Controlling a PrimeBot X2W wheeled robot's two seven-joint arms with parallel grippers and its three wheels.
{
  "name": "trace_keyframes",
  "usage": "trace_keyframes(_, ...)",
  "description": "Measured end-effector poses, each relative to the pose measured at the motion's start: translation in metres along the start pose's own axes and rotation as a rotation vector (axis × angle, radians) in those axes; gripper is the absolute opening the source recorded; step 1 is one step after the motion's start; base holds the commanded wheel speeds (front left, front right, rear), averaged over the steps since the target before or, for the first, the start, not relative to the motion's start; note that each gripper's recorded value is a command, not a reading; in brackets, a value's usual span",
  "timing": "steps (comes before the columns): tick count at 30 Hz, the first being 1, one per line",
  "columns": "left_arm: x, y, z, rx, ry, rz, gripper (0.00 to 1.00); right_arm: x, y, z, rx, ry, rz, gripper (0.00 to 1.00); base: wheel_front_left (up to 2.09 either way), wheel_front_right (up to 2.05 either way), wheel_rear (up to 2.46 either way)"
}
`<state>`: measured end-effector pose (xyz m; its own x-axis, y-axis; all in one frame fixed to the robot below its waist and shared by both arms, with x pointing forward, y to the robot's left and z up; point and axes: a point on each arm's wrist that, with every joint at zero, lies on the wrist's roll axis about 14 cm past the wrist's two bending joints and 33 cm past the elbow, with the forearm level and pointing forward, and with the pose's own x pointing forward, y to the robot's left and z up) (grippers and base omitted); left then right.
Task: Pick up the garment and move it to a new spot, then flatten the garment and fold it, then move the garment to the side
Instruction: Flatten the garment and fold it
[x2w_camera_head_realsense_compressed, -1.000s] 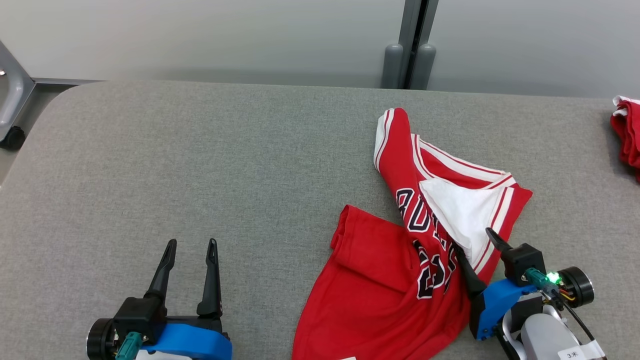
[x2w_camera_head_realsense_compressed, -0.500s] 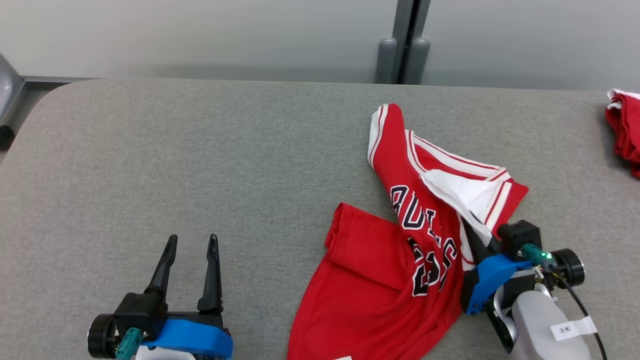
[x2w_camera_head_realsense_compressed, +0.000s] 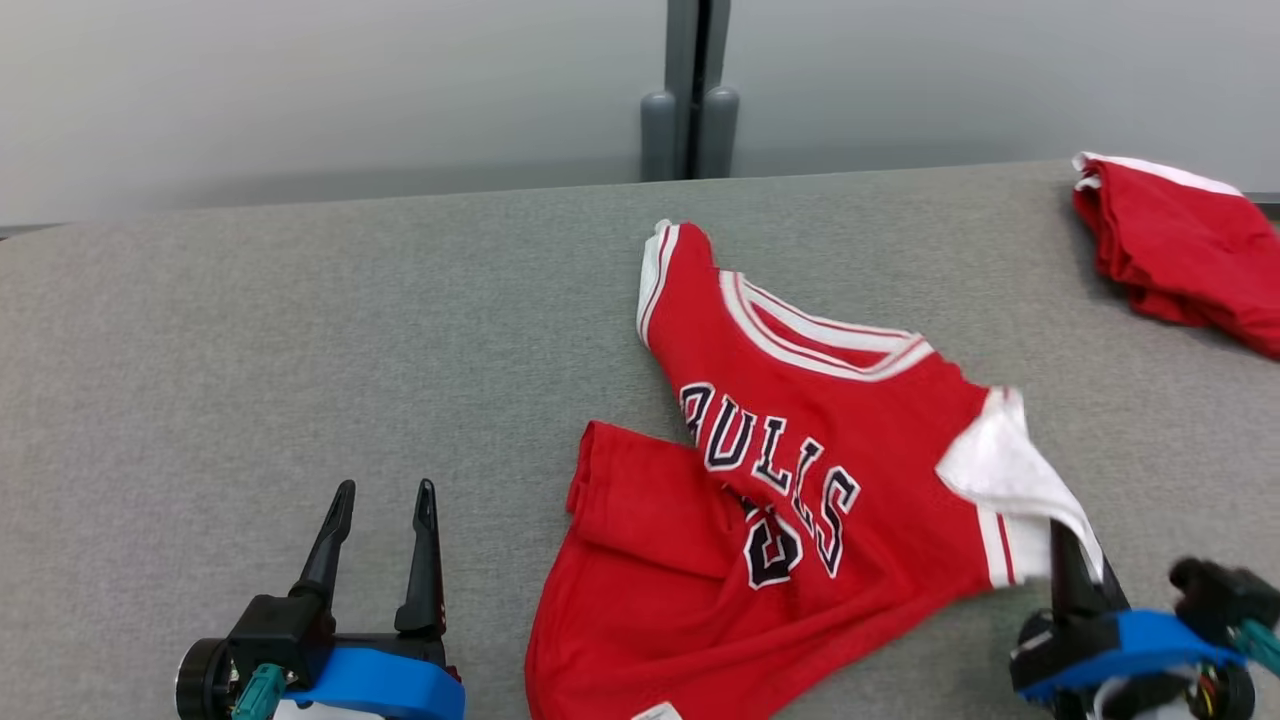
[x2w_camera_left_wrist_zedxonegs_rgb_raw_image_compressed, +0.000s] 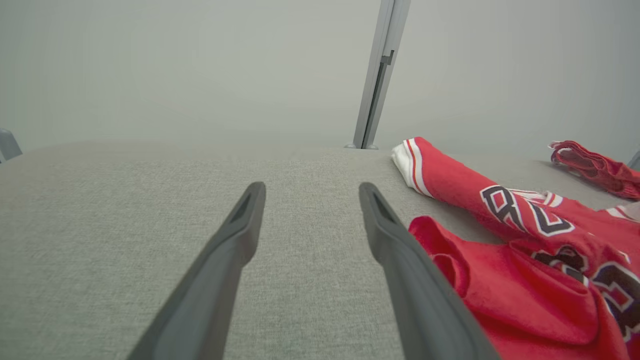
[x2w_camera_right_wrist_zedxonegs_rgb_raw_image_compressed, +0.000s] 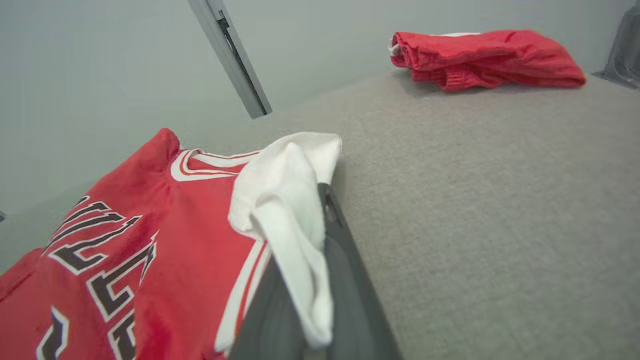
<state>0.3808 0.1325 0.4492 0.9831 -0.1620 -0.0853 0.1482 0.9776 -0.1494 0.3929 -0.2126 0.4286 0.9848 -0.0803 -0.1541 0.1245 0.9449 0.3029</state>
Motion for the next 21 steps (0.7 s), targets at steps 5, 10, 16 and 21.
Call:
trace_keyframes(5, 0.005, -0.011, 0.001, 0.002, -0.004, -0.035, 1.0, -0.041, -0.042, -0.024, 0.237, 0.034, -0.165, 0.0, 0.0, 0.0, 0.0)
trace_keyframes(10, 0.006, -0.016, 0.002, 0.002, -0.006, -0.056, 1.0, -0.061, -0.06, -0.037, 0.36, 0.042, -0.251, 1.0, 0.0, 0.0, 0.0)
trace_keyframes(16, 0.003, -0.014, 0.003, 0.002, -0.007, -0.049, 1.0, -0.077, -0.091, -0.021, 0.399, -0.035, -0.342, 1.0, 0.0, 0.0, 0.0)
trace_keyframes(21, -0.001, -0.013, 0.002, -0.001, -0.005, -0.045, 1.0, -0.086, -0.1, -0.016, 0.355, -0.051, -0.36, 1.0, 0.0, 0.0, 0.0)
